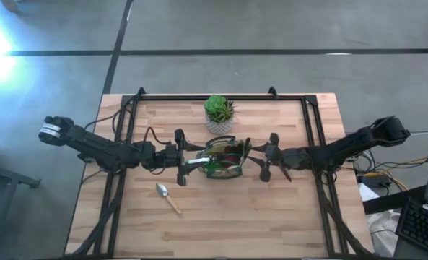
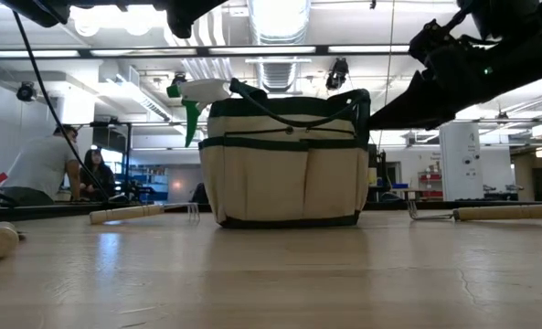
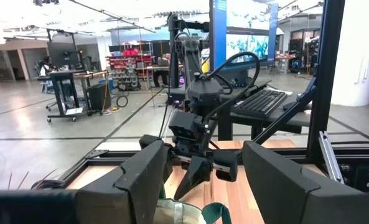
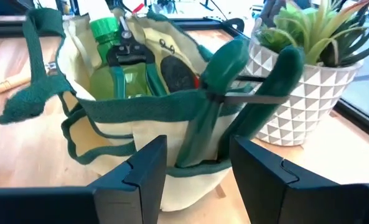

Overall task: Pick & Place Garden tools in Gardening bag
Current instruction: Put the right brown hand rake into the side pocket of the gardening bag

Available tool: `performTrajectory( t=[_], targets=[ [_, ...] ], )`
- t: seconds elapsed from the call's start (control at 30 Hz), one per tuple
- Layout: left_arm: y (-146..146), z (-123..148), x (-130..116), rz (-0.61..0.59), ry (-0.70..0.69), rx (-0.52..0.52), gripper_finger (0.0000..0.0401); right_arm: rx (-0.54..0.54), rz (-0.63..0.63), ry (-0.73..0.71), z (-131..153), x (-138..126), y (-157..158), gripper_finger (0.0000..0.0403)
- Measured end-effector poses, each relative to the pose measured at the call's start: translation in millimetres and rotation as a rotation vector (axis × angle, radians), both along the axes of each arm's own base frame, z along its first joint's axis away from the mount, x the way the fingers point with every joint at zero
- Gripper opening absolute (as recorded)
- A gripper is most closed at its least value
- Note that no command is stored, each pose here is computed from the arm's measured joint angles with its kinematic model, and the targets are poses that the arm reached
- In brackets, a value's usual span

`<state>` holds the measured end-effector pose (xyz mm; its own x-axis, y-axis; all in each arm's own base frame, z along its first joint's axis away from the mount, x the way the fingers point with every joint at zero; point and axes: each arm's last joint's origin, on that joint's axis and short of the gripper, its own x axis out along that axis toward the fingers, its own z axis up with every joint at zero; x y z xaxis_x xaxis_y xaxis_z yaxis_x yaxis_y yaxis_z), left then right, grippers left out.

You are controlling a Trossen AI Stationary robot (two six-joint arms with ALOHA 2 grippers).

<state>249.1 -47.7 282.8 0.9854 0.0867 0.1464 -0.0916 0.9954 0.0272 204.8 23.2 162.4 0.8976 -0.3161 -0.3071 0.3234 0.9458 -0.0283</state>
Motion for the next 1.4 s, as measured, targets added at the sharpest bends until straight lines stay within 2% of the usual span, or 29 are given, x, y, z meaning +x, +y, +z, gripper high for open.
performTrajectory(
  t=[0.33, 0.8, 1.2, 1.4],
  targets=[
    [0, 0, 0, 0.0, 0.0, 0.0, 0.0222, 0.032, -0.014, 0.024, 14, -21, -4, 0.0169],
    [0, 0, 0, 0.0, -0.002, 0.0, 0.0222, 0.159, -0.093, 0.151, 23, -50, -9, 0.015],
    [0, 0, 0, 0.0, -0.002, -0.001, 0.0222, 0.342, -0.306, 0.382, 30, -68, -12, 0.0153],
    [0, 1, 0, 0.001, -0.007, 0.0, 0.0222, 0.443, -0.31, 0.444, 28, -69, -11, 0.0153]
  ],
)
